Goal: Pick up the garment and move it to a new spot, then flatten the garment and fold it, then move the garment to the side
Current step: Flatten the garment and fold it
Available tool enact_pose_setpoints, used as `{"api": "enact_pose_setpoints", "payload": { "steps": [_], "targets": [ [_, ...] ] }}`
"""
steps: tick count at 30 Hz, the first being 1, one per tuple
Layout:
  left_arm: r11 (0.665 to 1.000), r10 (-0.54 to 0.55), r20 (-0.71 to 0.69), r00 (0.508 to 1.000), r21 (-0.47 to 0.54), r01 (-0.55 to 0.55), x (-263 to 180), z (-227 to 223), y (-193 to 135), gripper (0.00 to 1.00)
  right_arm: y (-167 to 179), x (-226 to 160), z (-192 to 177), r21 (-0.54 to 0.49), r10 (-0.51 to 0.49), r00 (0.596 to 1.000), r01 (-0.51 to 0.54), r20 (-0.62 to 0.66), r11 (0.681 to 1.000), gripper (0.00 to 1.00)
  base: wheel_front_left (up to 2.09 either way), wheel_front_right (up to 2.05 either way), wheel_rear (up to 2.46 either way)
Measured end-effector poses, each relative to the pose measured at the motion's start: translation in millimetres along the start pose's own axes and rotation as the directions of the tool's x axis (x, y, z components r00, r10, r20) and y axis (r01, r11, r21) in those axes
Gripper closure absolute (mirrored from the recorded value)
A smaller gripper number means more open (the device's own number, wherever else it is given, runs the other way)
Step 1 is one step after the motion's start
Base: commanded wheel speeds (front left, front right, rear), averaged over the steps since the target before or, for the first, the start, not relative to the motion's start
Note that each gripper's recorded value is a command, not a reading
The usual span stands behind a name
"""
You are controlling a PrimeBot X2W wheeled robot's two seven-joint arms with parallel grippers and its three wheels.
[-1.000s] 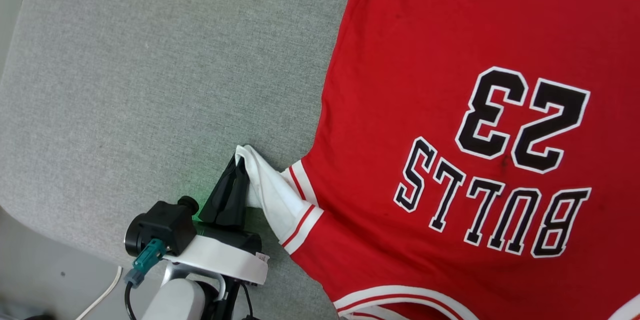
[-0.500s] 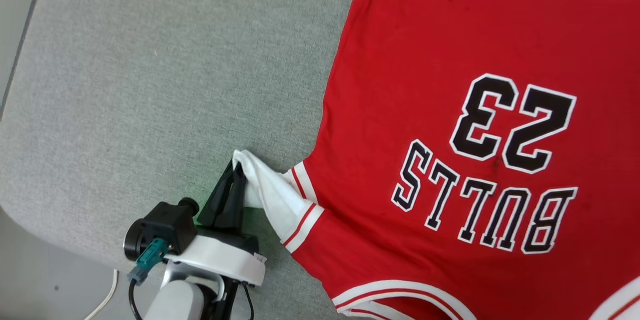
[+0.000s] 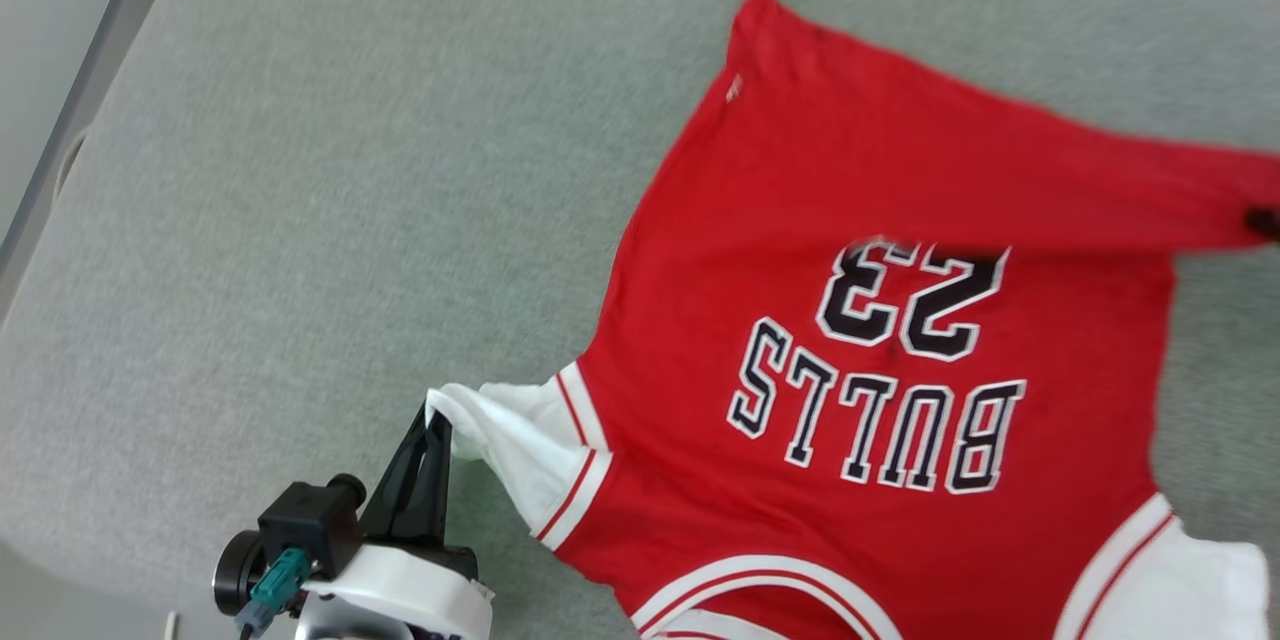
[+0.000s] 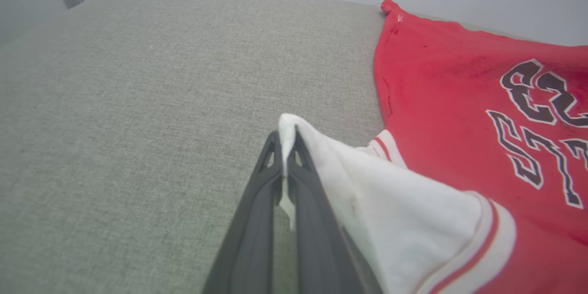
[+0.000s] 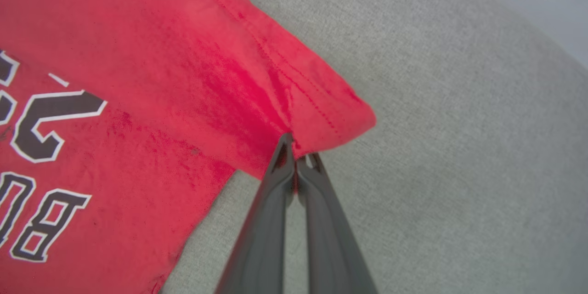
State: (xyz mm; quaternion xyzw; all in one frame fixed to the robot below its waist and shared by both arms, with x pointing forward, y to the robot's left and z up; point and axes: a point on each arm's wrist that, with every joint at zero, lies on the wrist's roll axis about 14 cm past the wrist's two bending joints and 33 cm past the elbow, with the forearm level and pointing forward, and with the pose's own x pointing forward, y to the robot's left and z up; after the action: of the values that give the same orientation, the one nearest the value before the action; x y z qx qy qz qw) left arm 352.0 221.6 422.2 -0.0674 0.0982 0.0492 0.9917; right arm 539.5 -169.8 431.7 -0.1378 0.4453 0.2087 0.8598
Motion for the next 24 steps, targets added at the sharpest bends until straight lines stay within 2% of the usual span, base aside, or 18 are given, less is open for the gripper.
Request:
{"api": "enact_pose_setpoints", "payload": {
  "steps": [6,16,20,24],
  "targets": [
    [0.999,-0.037,0.041,0.998,-0.008,0.037,-6,13,-10,1.00,-3,-38,-49,0.024,-0.014,1.000,0.015,-0.019,1.000,1.00,0.00,0.00,0.00],
    [0.997,-0.070,0.067,0.995,-0.012,0.071,-15,21,-19,1.00,8,-81,-163,0.111,0.007,0.986,0.012,-0.165,0.994,1.00,0.00,0.00,0.00],
    [0.997,-0.071,0.060,0.996,-0.013,0.072,-18,18,-20,1.00,20,-89,-207,0.182,0.037,0.972,0.006,-0.234,0.983,1.00,0.00,0.00,0.00],
    [0.997,-0.073,0.062,0.995,-0.012,0.074,-18,19,-19,1.00,36,-96,-256,0.230,0.074,0.938,0.007,-0.339,0.973,1.00,0.00,0.00,0.00]
  ]
}}
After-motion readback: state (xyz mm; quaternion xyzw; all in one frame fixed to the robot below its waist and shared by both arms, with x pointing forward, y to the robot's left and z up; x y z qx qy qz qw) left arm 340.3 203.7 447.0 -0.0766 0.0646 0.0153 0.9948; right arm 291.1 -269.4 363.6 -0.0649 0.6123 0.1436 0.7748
